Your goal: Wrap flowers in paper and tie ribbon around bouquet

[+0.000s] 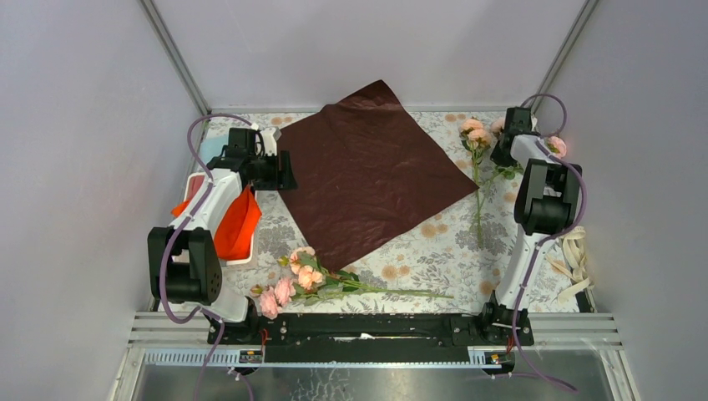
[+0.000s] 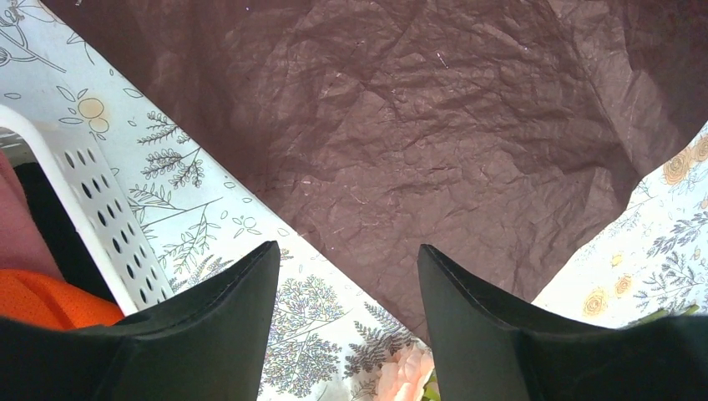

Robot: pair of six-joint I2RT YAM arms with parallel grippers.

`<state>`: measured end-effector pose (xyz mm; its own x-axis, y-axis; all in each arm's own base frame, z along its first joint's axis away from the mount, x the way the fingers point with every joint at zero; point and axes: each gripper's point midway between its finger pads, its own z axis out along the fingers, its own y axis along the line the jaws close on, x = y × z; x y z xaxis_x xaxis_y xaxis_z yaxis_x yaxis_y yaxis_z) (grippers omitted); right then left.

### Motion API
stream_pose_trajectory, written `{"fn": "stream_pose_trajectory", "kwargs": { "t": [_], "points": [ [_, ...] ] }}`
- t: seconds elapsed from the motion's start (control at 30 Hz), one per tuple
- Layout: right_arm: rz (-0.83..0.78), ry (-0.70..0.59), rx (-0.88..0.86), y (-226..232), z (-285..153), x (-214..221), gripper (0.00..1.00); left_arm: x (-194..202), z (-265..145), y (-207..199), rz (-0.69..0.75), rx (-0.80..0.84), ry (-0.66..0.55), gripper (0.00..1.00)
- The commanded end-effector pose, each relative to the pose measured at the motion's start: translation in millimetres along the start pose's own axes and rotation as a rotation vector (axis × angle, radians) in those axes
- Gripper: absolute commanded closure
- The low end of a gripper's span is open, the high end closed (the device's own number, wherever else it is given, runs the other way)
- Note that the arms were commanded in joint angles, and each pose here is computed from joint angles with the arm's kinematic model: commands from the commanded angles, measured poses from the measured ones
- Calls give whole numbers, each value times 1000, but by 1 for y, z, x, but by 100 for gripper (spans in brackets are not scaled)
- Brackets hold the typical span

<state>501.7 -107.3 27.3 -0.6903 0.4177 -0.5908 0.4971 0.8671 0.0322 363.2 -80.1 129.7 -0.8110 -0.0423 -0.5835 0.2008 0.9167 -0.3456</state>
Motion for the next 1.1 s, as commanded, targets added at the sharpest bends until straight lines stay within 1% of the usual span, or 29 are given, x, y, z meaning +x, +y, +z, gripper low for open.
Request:
{"fn": "stream_pose_trajectory", "kwargs": {
  "t": [0.0, 0.1, 0.17, 0.23, 0.3, 0.37, 0.4, 0.5, 0.57, 0.7, 0.8, 0.93, 0.97, 1.07],
  "points": [
    [-22, -326, 37, -15, -112, -115, 100, -15, -12, -1, 62, -16, -51, 31],
    [20, -493, -13, -17, -192, -147, 100, -19, -16, -1, 86, -20, -61, 31],
    [55, -592, -63, -17, -241, -156, 100, -23, -19, -3, 91, -16, -71, 31],
    [85, -665, -194, -1, -283, -156, 100, -26, -21, -4, 114, -12, -79, 30],
    [84, -710, -368, 34, -319, -148, 100, -28, -22, -5, 121, -12, -84, 30],
    [24, -712, -514, 85, -340, -128, 100, -27, -23, -4, 122, -14, -79, 30],
    [-11, -686, -600, 116, -348, -114, 100, -25, -22, -3, 124, -15, -71, 30],
    [-48, -556, -846, 200, -359, -81, 100, -21, -24, -2, 132, -26, -58, 30],
    [-61, -447, -914, 252, -343, -57, 100, -17, -26, 0, 139, -33, -57, 30],
    [-75, -324, -983, 329, -315, -27, 100, -7, -30, 4, 160, -53, -49, 30],
    [-65, -259, -945, 362, -274, -11, 100, 1, -29, 9, 171, -69, -37, 30],
    [-24, -199, -882, 387, -212, 10, 99, 10, -25, 12, 170, -68, -15, 30],
    [-24, -169, -878, 393, -197, 18, 93, 12, -23, 13, 164, -67, -6, 30],
    [-118, -79, -859, 405, -160, 45, 59, 15, -18, 14, 155, -59, 12, 30]
  ]
}}
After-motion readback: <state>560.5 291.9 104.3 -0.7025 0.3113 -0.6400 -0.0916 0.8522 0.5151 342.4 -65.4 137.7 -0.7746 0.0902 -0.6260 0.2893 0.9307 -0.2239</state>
